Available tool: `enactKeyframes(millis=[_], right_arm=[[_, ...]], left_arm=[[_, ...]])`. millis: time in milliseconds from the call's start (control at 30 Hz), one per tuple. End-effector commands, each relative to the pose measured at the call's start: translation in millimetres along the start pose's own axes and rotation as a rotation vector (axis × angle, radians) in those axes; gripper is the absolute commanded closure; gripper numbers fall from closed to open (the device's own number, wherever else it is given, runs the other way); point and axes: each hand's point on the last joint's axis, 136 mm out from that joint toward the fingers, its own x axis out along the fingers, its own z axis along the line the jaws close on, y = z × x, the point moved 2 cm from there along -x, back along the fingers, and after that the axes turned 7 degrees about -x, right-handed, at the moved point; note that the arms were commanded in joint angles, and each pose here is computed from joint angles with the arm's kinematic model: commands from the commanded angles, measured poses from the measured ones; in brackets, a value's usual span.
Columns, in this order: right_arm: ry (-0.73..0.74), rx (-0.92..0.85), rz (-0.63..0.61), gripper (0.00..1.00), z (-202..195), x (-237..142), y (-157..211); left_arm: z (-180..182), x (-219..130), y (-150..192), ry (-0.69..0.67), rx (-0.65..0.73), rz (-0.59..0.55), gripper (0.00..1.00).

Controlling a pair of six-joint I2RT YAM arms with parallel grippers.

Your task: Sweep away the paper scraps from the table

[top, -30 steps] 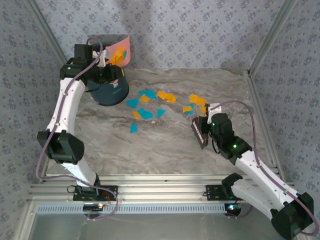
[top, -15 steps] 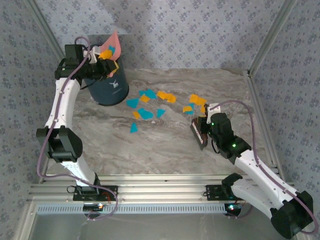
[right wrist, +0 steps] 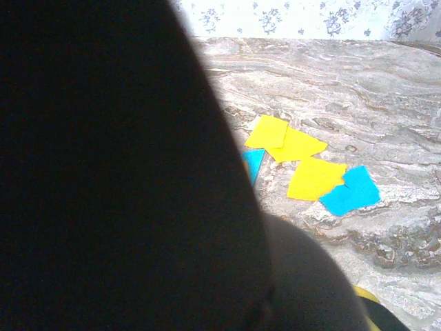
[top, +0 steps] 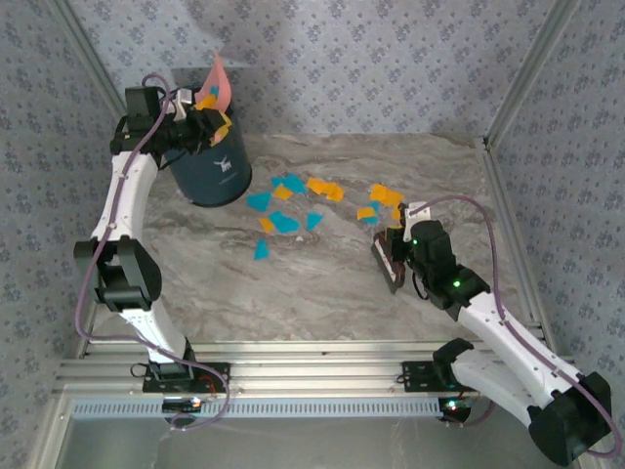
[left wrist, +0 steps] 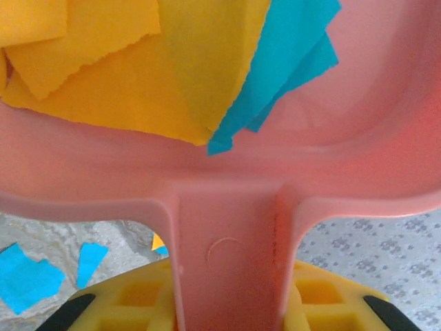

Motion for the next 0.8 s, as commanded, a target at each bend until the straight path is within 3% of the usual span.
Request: enactKeyframes(millis=[0,767], right_arm=[[-0.002,0.025,-0.013,1.0,0,-1,-5],[0.005,0.029,0.002,1.0,-2,1,3]], left_arm=[[-8,0,-8,0.061,-0.019,-0.001,1.0],[-25,-1,-18,0.274,-0.214,-0.041,1.0]])
